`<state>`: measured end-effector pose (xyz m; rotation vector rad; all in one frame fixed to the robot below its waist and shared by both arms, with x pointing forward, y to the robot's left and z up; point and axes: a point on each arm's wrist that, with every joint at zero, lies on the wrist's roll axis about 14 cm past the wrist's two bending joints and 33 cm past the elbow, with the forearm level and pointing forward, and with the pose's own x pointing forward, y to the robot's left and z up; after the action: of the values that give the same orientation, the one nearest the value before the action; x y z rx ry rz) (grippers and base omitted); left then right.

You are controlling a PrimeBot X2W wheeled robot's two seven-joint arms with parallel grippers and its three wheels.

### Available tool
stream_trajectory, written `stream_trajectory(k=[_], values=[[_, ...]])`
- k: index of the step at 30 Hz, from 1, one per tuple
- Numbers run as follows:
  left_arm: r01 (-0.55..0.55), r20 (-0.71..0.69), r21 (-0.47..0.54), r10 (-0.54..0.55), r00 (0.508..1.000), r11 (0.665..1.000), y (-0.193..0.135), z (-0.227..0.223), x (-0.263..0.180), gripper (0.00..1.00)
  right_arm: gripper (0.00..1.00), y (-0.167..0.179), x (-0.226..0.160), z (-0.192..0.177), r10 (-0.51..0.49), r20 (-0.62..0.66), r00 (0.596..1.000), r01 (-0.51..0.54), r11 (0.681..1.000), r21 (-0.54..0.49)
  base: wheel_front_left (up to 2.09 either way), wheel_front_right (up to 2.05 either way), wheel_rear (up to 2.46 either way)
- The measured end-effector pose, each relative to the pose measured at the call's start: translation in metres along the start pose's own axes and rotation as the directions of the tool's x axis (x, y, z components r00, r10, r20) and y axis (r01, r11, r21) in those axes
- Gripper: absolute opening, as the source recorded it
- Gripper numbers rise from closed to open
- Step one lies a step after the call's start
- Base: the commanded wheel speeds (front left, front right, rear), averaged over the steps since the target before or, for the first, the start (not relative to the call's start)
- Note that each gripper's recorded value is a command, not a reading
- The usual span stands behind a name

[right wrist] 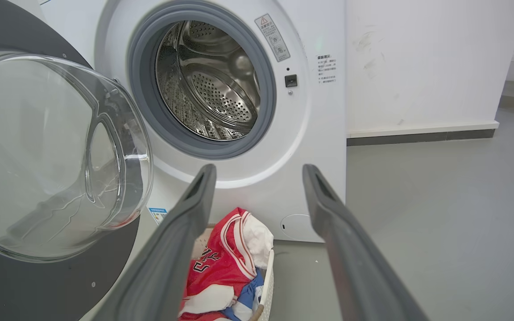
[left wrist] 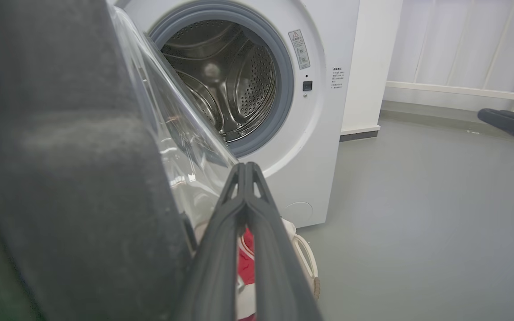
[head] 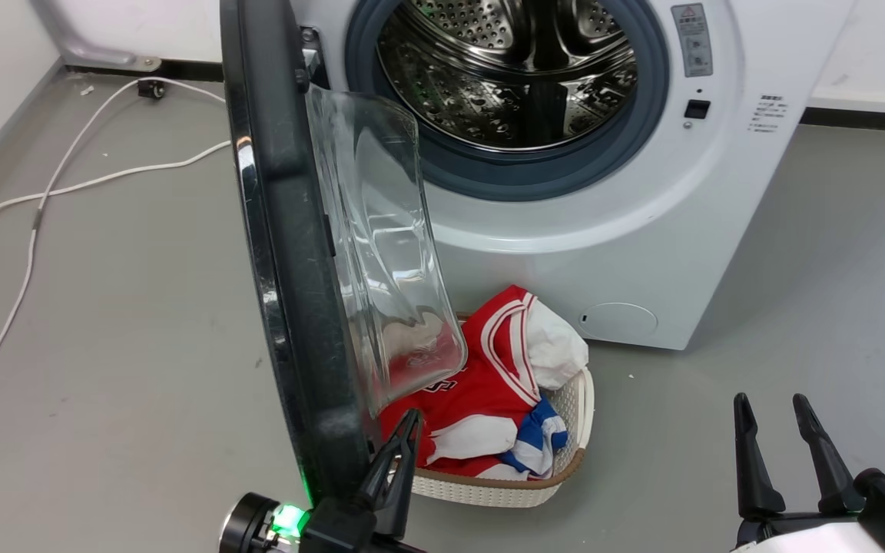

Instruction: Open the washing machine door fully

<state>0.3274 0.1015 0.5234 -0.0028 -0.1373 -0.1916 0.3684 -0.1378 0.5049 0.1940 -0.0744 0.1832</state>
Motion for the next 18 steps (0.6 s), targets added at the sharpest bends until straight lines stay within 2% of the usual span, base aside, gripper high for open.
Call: stream_trajectory(k=[10,18], values=[[-0.162,-0.017,0.034,0.163,0.986,0.986,0.048,-0.003,-0.016,0.00,1.00,0.017,0.011,-0.009,0.056,-0.023,0.998,-0.055,0.998,0.012,0.00,0.00,0.00],[-0.313,-0.018,0.073,0.315,0.949,0.947,0.096,-0.002,-0.030,0.00,1.00,0.027,0.021,-0.018,0.091,-0.046,0.995,-0.090,0.996,0.018,0.00,0.00,0.00]])
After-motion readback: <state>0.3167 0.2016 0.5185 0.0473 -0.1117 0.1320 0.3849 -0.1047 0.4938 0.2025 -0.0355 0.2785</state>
